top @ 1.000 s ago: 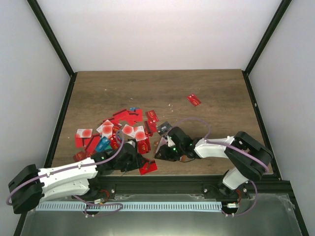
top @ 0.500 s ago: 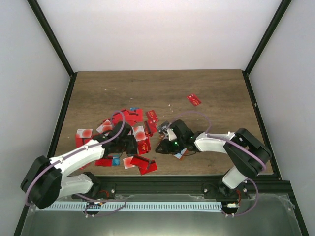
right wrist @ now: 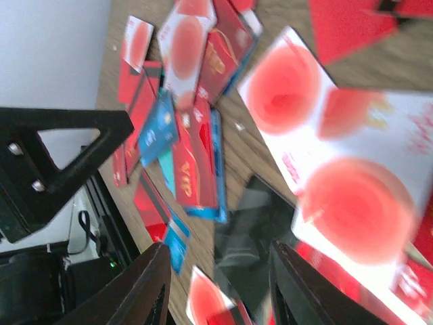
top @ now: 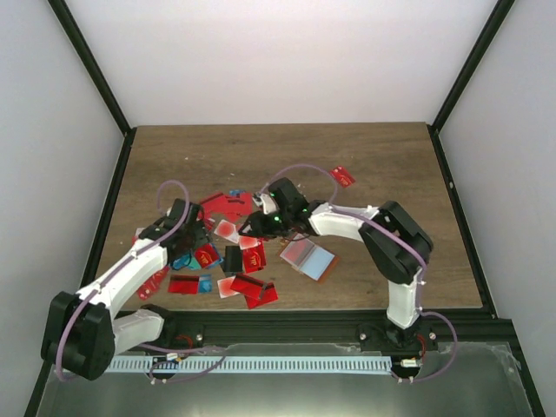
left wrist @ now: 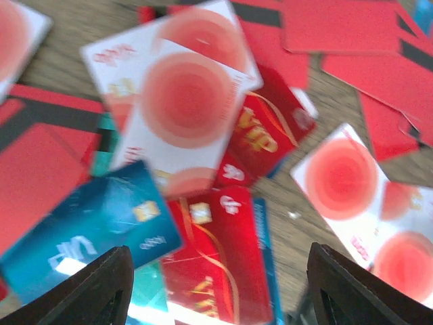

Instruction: Put the credit cards into the card holder

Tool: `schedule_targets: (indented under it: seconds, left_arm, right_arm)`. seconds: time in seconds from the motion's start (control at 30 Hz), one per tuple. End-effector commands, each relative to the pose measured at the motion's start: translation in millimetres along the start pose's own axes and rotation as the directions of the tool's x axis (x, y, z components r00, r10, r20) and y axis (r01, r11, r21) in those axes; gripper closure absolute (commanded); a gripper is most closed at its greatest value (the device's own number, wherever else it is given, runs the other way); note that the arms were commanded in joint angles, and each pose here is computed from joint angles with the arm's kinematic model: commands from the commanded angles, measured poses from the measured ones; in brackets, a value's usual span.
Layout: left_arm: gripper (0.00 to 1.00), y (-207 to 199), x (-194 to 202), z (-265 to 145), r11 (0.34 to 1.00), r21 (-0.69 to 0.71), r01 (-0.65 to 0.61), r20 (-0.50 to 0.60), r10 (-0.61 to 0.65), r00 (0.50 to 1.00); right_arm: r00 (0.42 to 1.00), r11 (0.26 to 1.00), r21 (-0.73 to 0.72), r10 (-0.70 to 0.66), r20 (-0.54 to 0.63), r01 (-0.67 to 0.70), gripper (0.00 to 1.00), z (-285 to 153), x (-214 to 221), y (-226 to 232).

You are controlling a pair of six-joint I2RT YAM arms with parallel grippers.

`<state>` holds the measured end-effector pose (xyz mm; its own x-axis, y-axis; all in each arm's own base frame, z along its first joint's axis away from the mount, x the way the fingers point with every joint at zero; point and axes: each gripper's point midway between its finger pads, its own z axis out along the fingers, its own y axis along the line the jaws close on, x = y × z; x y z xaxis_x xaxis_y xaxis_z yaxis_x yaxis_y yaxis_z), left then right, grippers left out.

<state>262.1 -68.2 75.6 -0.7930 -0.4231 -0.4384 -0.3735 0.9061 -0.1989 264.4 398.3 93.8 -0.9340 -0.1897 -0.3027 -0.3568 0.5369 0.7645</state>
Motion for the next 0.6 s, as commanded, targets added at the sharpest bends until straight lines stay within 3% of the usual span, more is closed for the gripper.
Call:
schedule_targets:
  seconds: [0.0,0.13,0.3,0.4,0.57]
  left_arm:
    - [0.27,42,-7,-2,0.983,-0.095,0.156,0.086,-0.148,0.985]
    - [0.27,78,-16,-3,0.942,-0.099,0.319,0.201,-0.295,0.934]
    - [0.25,110,-20,7,0.901,-0.109,0.421,0.246,-0.386,0.889]
    - [0.25,110,-18,22,0.901,-0.099,0.423,0.205,-0.397,0.895]
    - [0.26,90,3,54,0.926,-0.056,0.374,0.034,-0.373,0.927]
  right_arm:
    - [0.997,0.993,-0.091,-0.075,-0.027,0.073,0.58,27,-19,35]
    - [0.992,0.987,-0.121,-0.114,-0.05,0.107,0.58,57,-31,50]
    - [0.991,0.989,-0.112,-0.106,-0.079,0.096,0.58,82,-37,40]
    - [0.99,0.99,-0.102,-0.107,-0.087,0.098,0.58,84,-34,37]
    - [0.993,0.994,-0.064,-0.093,-0.078,0.088,0.58,74,-26,24]
